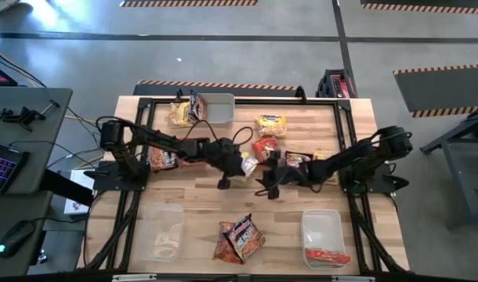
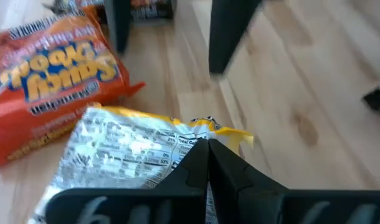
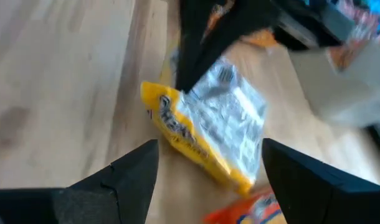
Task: Sort Maruchan noodles
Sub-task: Put the bottom left yellow noodle pack into the transparent bin
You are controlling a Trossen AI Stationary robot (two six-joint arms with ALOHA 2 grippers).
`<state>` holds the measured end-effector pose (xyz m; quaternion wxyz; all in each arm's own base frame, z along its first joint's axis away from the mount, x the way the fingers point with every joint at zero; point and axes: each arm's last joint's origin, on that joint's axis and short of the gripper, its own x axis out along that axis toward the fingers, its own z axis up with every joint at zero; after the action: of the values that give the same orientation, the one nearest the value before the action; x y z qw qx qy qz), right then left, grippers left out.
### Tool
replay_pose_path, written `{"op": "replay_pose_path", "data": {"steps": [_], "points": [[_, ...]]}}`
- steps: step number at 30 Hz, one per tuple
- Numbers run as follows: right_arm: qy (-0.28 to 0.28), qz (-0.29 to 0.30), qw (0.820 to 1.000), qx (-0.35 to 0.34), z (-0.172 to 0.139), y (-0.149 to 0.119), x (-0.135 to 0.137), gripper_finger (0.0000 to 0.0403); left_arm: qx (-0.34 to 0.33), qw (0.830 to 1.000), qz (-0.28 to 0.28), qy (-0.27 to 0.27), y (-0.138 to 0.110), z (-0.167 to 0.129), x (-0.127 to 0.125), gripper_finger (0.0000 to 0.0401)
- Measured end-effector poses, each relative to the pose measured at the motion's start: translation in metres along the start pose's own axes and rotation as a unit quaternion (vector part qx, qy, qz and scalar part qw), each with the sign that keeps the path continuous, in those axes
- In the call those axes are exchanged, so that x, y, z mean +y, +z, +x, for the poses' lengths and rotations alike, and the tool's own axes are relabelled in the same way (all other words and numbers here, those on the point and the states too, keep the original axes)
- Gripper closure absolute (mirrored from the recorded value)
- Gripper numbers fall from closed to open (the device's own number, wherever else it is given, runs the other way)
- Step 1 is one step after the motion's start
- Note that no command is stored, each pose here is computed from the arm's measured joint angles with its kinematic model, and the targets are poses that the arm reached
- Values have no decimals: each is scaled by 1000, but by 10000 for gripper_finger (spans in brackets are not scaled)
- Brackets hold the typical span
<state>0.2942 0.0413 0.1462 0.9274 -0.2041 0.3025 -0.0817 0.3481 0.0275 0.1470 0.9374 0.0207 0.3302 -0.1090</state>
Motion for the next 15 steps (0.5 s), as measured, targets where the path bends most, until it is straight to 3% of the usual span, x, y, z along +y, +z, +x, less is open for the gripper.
{"op": "replay_pose_path", "data": {"steps": [6,15], "points": [[-14,-78,996,40,21,-7,10,135,-23,999,-25,-2,3,-3,8,401],[-100,-67,993,7,49,-16,21,135,-44,998,-42,-14,6,-4,12,401]]}}
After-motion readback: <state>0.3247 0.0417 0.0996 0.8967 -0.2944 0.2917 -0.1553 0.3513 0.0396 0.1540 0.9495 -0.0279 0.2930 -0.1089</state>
